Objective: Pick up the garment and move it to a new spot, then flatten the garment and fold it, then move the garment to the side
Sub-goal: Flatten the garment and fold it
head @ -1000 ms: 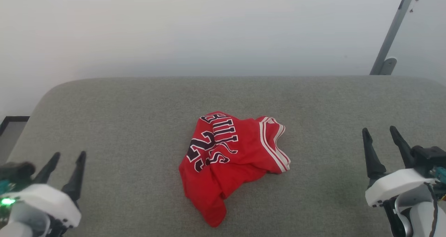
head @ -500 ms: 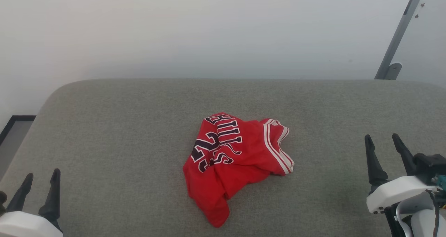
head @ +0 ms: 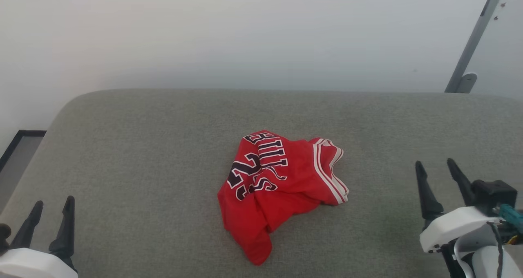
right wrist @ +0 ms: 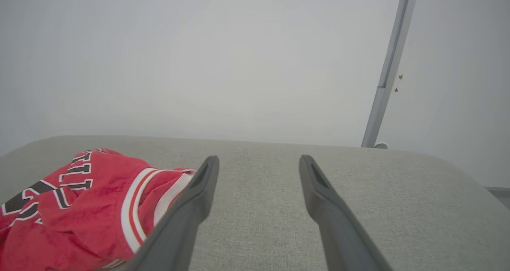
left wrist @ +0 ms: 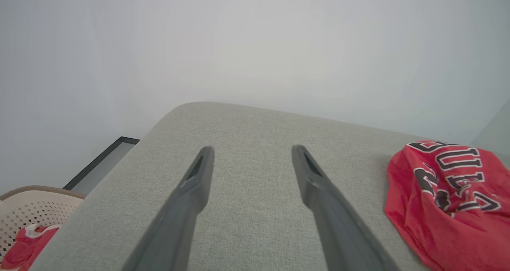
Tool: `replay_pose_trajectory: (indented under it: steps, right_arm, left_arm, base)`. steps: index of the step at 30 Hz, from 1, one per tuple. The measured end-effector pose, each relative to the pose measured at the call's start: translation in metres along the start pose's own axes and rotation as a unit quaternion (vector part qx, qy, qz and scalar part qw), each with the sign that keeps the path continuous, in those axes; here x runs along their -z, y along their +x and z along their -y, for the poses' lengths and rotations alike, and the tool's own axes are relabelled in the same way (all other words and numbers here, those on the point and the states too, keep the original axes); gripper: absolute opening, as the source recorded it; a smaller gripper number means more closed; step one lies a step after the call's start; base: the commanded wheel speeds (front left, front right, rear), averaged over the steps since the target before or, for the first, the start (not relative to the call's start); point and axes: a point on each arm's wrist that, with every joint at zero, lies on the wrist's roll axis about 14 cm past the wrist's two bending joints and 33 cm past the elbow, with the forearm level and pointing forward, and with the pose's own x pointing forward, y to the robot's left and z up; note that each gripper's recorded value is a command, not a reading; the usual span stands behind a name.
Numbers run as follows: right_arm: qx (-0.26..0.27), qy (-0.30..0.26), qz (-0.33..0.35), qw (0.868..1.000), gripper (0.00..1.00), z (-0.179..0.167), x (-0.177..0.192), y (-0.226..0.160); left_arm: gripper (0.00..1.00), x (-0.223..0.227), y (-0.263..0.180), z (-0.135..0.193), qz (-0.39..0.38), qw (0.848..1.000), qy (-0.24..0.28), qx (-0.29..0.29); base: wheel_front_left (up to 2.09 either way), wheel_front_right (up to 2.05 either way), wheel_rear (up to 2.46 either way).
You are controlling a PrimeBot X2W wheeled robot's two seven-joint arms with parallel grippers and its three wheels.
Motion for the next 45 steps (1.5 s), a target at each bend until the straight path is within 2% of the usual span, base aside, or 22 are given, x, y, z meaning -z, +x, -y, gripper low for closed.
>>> replay_pose_trajectory:
  steps: [7,13,20,29,30,31,37,45]
  right_arm:
    - [-0.057,0.007,-0.035,0.998,1.0,-0.038,0.015,0.015]
    - [-0.133,0.013,-0.1,0.986,1.0,-0.087,0.041,0.027]
    - [-0.193,-0.004,-0.222,0.956,1.0,-0.119,0.092,0.032]
    - [-0.202,-0.035,-0.349,0.914,1.0,-0.123,0.15,0.038]
    - [-0.207,-0.042,-0.354,0.911,0.44,-0.125,0.154,0.039]
    - [-0.211,-0.045,-0.354,0.91,0.0,-0.128,0.155,0.041]
    - [-0.223,-0.035,-0.354,0.908,0.0,-0.141,0.154,0.046]
    - [-0.253,-0.012,-0.36,0.898,0.0,-0.159,0.133,0.028]
  left_arm:
    - [1.0,0.003,-0.006,0.0,0.0,1.0,-0.01,-0.006]
    - [1.0,0.006,-0.011,-0.001,-0.002,1.0,-0.015,-0.011]
    - [1.0,0.018,-0.008,-0.004,-0.018,0.999,-0.02,-0.021]
    - [1.0,0.033,-0.002,-0.006,-0.033,0.998,-0.032,-0.038]
    - [1.0,0.034,-0.001,-0.007,-0.035,0.998,-0.03,-0.04]
    - [1.0,0.035,0.0,-0.007,-0.035,0.998,-0.031,-0.042]
    - [1.0,0.04,0.002,-0.01,-0.041,0.998,-0.03,-0.047]
    - [1.0,0.031,0.006,-0.011,-0.024,0.998,-0.031,-0.044]
  base:
    - [0.0,0.0,0.0]
    - [0.0,0.0,0.0]
    - [0.0,0.0,0.0]
    - [0.0,0.0,0.0]
    - [0.0,0.0,0.0]
    - [0.0,0.0,0.0]
    - [0.0,0.0,0.0]
    - [0.0,0.0,0.0]
